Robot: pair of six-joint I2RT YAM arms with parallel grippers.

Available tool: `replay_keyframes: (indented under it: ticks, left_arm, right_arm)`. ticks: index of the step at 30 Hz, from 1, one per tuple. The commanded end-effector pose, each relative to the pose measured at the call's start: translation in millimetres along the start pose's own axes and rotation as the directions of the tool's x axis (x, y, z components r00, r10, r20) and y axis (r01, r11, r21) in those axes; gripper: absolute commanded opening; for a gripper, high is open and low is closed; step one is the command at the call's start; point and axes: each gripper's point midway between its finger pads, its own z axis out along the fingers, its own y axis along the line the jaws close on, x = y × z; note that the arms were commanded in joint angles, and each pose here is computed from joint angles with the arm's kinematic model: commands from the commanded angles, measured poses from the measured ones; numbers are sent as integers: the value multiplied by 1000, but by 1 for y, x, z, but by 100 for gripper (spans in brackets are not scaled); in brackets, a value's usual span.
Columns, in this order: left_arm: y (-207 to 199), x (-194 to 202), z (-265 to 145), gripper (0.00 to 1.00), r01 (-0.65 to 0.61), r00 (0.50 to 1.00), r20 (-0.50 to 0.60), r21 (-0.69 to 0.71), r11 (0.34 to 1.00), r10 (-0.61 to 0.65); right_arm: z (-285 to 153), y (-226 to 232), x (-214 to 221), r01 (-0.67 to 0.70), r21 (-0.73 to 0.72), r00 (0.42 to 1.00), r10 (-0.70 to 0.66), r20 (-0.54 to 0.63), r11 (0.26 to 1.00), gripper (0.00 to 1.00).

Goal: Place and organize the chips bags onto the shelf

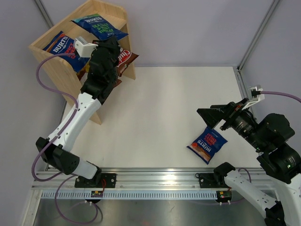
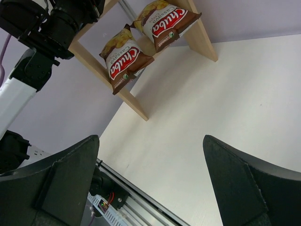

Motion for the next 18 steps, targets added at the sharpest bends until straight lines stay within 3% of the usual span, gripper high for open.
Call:
replay_keyframes:
  ticks: [1,9,18]
  left_arm:
    - [-20,-20,11,0,116,993,25,25,993,-116]
    - [8,-27,43,0,188,981,45,-41,981,-186]
    - [14,-41,43,4,201,977,92,-70,977,-194]
  right_arm:
    - [1,-8,1,27,33,1000,-27,3,999,99]
    - [1,-4,-6,34,38,999,-34,-3,999,99]
    - [1,-1,-5,36,16,999,-36,1,999,99]
